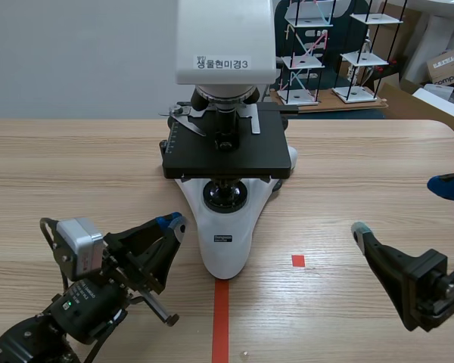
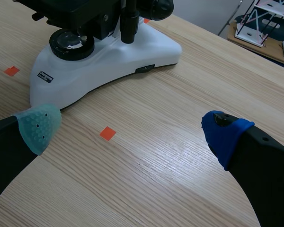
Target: Return to the home posture
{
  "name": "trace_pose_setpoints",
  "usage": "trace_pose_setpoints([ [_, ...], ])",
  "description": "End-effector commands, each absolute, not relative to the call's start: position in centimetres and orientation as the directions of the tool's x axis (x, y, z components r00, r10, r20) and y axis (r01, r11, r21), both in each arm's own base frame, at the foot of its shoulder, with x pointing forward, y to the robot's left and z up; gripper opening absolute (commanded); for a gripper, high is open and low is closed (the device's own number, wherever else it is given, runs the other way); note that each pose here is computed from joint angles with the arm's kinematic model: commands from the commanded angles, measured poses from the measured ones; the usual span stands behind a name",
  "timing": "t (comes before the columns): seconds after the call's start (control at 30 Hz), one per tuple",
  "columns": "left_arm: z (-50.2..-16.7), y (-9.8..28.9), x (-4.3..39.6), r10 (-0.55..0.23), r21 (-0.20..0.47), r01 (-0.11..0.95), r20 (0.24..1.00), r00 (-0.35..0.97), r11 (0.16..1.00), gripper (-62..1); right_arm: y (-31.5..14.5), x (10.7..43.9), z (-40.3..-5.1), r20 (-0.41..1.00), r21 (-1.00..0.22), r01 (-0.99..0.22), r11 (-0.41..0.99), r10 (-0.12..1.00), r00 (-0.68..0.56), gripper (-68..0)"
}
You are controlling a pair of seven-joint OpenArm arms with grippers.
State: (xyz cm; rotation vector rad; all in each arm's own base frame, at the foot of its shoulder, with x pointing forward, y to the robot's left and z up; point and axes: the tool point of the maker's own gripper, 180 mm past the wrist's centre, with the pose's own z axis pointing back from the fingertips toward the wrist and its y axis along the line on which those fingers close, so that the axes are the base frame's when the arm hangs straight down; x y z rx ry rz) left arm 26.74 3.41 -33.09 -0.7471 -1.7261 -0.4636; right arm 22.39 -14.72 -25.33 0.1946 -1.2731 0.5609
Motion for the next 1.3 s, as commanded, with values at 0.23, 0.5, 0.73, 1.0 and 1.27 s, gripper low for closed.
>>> trace_pose_setpoints([
  [0.23, -32.5, 7.3, 25.2, 0.176, -0.062, 0.665, 0.979, -0.106, 0.745, -55.4, -14.5, 22.6, -24.5, 0.945, -0.174, -0.505, 0.845, 0.287, 0.155, 0.4],
  [0.5, -31.6, 11.0, 24.2, 0.065, -0.035, 0.606, 0.997, -0.027, 0.795, -55.4, -14.5, 22.6, -24.5, 0.945, -0.174, -0.505, 0.845, 0.287, 0.155, 0.4],
  [0.73, -31.3, 12.5, 22.9, -0.110, 0.034, 0.589, 0.990, 0.093, 0.808, -55.2, -14.5, 22.6, -24.5, 0.945, -0.174, -0.505, 0.845, 0.287, 0.155, 0.4],
  [1.0, -28.7, 12.9, 21.8, -0.231, 0.101, 0.580, 0.961, 0.154, 0.808, -37.9, -14.5, 22.6, -24.5, 0.945, -0.174, -0.505, 0.845, 0.287, 0.155, 0.4],
  [1.27, -26.3, 11.1, 20.3, -0.239, 0.092, 0.608, 0.957, 0.166, 0.788, -13.3, -14.5, 22.6, -24.5, 0.945, -0.174, -0.505, 0.845, 0.287, 0.155, 0.4],
])
